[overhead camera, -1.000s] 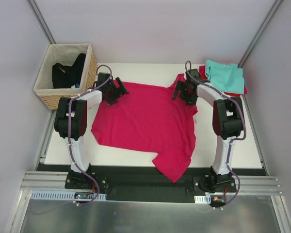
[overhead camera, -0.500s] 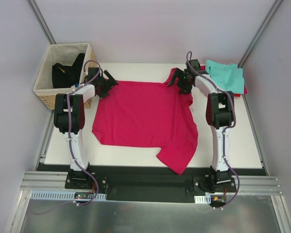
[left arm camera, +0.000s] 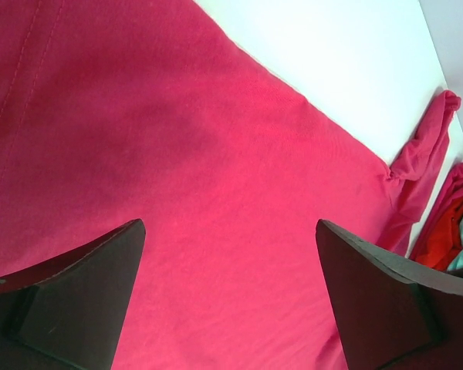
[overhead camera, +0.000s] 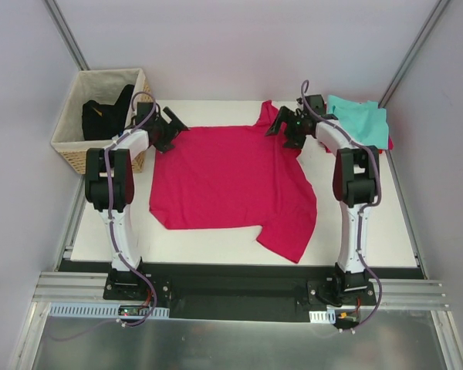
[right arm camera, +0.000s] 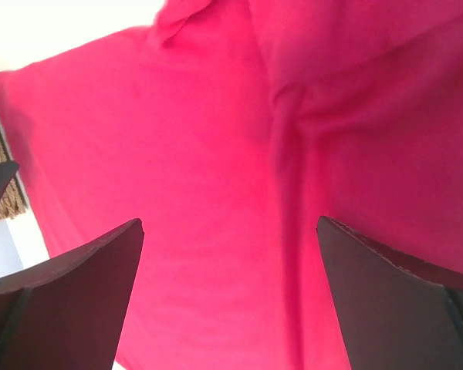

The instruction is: Fold and stack the t-shirts

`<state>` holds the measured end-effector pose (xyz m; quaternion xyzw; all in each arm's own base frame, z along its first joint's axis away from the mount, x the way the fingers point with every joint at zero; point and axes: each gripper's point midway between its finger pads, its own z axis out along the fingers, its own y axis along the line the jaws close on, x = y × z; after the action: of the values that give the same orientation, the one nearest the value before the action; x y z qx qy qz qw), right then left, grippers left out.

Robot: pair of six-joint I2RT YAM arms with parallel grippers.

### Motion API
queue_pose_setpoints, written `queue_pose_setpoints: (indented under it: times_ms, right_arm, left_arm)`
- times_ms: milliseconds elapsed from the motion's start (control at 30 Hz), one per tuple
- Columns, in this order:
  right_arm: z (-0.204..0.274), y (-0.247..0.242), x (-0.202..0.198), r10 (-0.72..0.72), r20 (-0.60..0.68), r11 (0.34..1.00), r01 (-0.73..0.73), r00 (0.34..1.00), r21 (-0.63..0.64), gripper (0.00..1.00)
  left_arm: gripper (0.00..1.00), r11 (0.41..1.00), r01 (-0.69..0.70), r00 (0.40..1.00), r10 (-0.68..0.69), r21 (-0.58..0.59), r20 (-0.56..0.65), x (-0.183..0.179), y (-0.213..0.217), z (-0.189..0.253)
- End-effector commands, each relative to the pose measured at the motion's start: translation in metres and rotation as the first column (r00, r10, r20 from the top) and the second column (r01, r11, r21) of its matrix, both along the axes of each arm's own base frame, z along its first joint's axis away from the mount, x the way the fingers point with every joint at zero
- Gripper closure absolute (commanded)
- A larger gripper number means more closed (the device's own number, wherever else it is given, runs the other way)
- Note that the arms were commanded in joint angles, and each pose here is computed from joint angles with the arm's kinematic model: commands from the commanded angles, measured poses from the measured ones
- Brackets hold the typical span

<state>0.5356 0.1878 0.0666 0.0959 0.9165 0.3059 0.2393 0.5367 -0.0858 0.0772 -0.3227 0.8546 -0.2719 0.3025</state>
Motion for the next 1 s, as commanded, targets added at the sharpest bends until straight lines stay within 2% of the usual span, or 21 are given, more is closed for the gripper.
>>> queue_pose_setpoints:
  times_ms: [0,200,300,433,500,533,667,967]
  right_arm:
    - [0.139,-0.013,0.011,-0.030,0.322,1.000,0.030,0.946,0.004,0.00]
    - [0.195,0.000,0.020,-0.062,0.441,0.997,0.036,0.895,0.067,0.00]
    - [0.174,0.009,0.037,-0.069,0.406,0.994,0.028,0.911,0.106,0.00]
    - [0.115,0.018,0.038,-0.046,0.284,0.992,0.009,0.958,0.129,0.01]
    - [0.097,0.014,0.034,-0.044,0.261,0.995,0.018,0.964,0.099,0.02]
    - [0.078,0.005,0.029,-0.061,0.230,0.997,0.049,0.971,0.057,0.02]
    - [0.049,-0.028,0.014,-0.122,0.184,0.987,0.139,0.975,-0.083,0.02]
    - [0.048,-0.099,-0.002,-0.206,0.208,0.945,0.250,0.956,-0.212,0.02]
  left_arm:
    - [0.07,0.998,-0.061,0.988,0.062,-0.013,0.141,0.011,0.024,0.068]
    - [0.07,0.998,-0.069,0.985,0.069,-0.002,0.157,0.007,0.023,0.077]
    - [0.08,0.998,-0.065,0.987,0.066,-0.010,0.147,0.008,0.018,0.073]
    - [0.08,0.998,-0.057,0.989,0.057,-0.009,0.134,0.005,0.015,0.066]
    - [0.08,0.999,-0.050,0.989,0.050,-0.001,0.136,0.002,0.015,0.067]
    - [0.08,0.999,-0.052,0.990,0.051,0.005,0.135,0.001,0.017,0.066]
    - [0.08,0.999,-0.023,0.991,0.018,0.037,0.131,-0.008,0.004,0.062]
    - [0.09,0.999,-0.010,0.992,0.004,0.045,0.124,-0.013,0.004,0.058]
